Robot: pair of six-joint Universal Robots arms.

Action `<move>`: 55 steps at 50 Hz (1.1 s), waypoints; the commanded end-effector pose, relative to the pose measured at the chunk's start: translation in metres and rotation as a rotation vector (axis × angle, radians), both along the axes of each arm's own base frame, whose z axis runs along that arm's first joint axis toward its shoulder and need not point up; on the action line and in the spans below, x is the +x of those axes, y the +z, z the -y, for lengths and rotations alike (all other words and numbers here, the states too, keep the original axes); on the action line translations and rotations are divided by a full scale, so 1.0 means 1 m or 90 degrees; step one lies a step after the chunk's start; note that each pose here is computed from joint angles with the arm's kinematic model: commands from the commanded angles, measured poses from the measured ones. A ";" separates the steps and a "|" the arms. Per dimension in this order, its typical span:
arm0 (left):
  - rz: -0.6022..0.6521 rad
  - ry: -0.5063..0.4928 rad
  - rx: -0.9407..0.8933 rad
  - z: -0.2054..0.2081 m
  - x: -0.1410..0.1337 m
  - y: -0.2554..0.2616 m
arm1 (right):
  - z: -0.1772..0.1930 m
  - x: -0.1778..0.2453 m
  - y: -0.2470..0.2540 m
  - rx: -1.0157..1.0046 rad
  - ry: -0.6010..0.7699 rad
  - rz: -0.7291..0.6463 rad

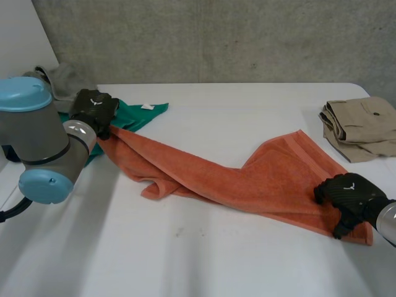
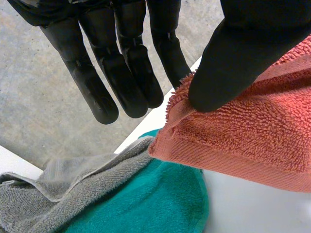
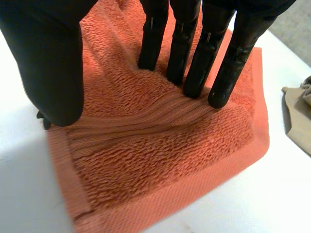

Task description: Fold the laundry.

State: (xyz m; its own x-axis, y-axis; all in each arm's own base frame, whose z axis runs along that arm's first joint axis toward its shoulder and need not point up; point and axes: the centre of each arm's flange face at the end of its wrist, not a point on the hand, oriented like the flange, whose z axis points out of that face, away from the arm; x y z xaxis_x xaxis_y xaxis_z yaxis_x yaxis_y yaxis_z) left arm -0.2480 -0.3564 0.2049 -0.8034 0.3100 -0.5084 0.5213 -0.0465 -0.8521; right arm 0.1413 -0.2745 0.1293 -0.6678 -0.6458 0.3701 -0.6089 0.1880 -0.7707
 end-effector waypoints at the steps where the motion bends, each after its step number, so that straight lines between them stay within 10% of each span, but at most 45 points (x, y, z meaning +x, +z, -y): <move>1: 0.000 0.001 0.002 -0.001 0.001 0.000 | 0.010 0.001 -0.008 -0.032 0.010 0.001; 28: 0.008 -0.014 0.033 -0.054 0.011 0.022 | 0.022 0.001 0.099 -0.091 0.008 -0.004; 40: 0.046 -0.021 0.119 -0.049 0.006 -0.021 | 0.057 0.010 0.064 -0.016 -0.007 -0.052; 55: -0.151 -0.018 -0.429 0.052 -0.028 0.148 | 0.159 0.051 0.210 -0.514 -0.056 0.162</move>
